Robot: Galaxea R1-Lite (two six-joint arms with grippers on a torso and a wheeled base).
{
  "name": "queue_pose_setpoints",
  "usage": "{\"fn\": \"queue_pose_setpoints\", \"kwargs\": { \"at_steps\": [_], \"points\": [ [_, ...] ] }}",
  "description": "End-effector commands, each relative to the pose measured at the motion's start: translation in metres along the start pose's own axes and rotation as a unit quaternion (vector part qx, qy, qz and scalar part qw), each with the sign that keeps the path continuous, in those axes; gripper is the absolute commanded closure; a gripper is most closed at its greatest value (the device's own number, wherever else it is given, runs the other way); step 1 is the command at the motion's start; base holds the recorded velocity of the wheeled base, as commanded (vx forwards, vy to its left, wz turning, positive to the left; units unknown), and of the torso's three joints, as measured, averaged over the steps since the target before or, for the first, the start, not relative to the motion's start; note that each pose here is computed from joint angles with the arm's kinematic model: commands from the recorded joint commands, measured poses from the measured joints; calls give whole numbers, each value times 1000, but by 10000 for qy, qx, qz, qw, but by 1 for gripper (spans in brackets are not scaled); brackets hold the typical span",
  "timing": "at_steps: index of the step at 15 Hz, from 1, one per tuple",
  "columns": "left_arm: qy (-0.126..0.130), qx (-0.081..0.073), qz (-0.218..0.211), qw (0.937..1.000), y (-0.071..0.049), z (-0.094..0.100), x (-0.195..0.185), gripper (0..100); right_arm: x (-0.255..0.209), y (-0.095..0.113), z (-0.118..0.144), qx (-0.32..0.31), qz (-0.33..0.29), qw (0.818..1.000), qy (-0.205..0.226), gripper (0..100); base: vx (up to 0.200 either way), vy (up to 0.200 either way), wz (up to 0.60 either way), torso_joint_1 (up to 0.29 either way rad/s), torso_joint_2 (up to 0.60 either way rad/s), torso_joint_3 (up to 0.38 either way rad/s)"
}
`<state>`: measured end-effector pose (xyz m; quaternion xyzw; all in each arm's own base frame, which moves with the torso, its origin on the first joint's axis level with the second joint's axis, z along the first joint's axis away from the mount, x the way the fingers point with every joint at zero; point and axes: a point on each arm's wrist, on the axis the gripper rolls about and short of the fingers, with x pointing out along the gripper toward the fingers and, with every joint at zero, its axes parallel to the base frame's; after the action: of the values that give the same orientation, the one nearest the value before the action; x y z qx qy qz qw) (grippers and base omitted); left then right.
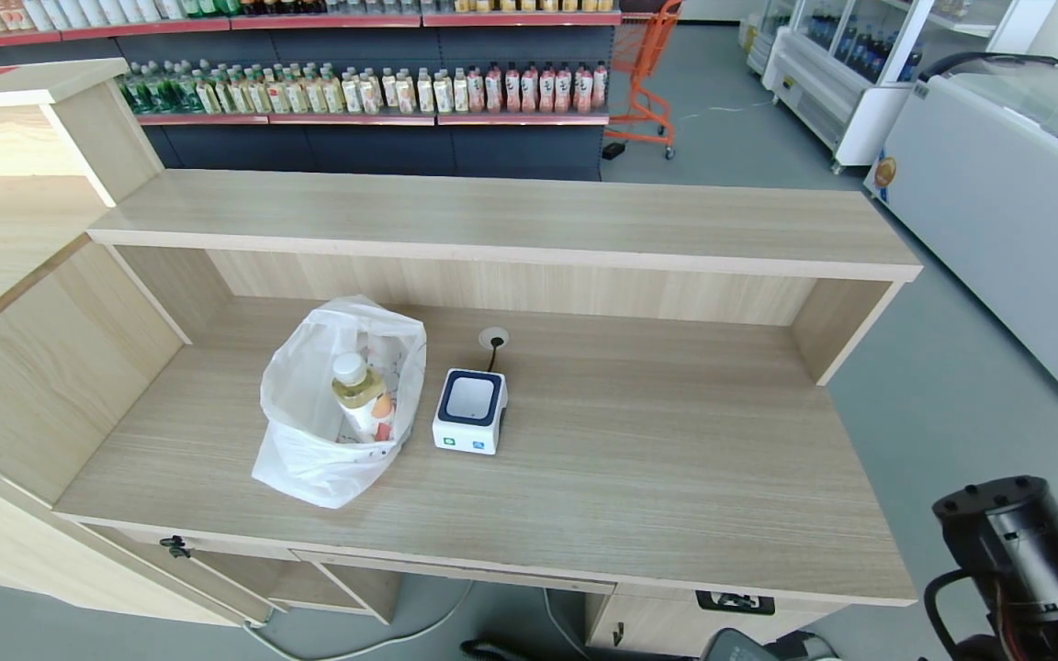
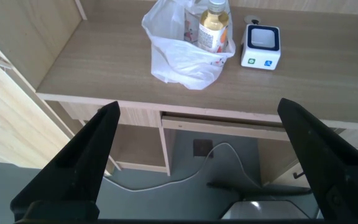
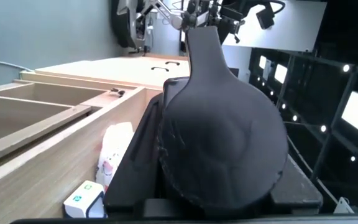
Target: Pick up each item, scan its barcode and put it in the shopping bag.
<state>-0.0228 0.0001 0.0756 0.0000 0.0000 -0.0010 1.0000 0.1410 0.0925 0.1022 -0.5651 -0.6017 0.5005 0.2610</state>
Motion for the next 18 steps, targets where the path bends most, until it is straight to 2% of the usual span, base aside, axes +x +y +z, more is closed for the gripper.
{"fn": "queue_pose_setpoints", "kwargs": {
  "at_steps": [1,2,3,4,5,6,7,8,9,10,12,13,14,15,16,17,18],
  "points": [
    [-8,8,2,10000,0,0,0,0,-1,-5,-4,-270,-17,9996,66,100,0,0,0,0,0,0],
    [0,0,2,10000,0,0,0,0,-3,-9,-6,-130,-34,9998,119,100,0,0,0,0,0,0],
    [-8,0,2,10000,0,0,0,0,-12,-15,-8,337,-3,9986,401,100,0,0,0,0,0,0],
    [0,0,2,10000,0,0,0,0,-35,-15,-7,1423,106,9840,1067,100,0,0,0,0,0,0],
    [0,0,2,10000,0,0,0,0,-47,-20,-5,2192,70,9643,1482,100,0,0,0,0,0,0],
    [0,0,2,10000,0,0,0,0,-59,-30,-2,2663,81,9431,1990,100,0,0,0,0,0,0],
    [0,0,2,10000,0,0,0,0,-70,-35,1,3205,35,9144,2471,100,0,0,0,0,0,0],
    [-8,0,2,10000,0,0,0,0,-76,-38,5,3714,-102,8884,2695,100,0,0,0,0,0,0],
    [-8,0,2,10000,0,0,0,0,-76,-53,6,4357,-512,8572,2697,100,0,0,0,0,0,0],
    [0,0,2,10000,0,0,0,0,-77,-55,6,4523,-618,8469,2728,100,0,0,0,0,0,0],
    [0,0,2,10000,0,0,0,0,-83,-58,4,6285,-1307,7182,2687,100,0,0,0,0,0,0],
    [0,0,2,10000,0,0,0,0,-87,-64,0,7010,-1692,6396,2665,100,0,0,0,0,0,0],
    [0,0,2,10000,0,0,0,0,-96,-72,-6,7573,-2148,5529,2732,100,0,0,0,0,0,0],
    [-8,0,2,10000,0,0,0,0,-102,-76,-9,7823,-2399,5061,2727,100,0,0,0,0,0,0],
    [0,0,2,10000,0,0,0,0,-109,-80,-11,8229,-2807,4200,2600,100,0,0,0,0,0,0],
    [-8,0,2,10000,0,0,0,0,-121,-82,-20,8622,-3441,2815,2429,100,0,0,0,0,0,0],
    [0,8,2,10000,0,0,0,0,-126,-75,-25,8678,-3841,2012,2429,100,0,0,0,0,0,0]
  ]
}}
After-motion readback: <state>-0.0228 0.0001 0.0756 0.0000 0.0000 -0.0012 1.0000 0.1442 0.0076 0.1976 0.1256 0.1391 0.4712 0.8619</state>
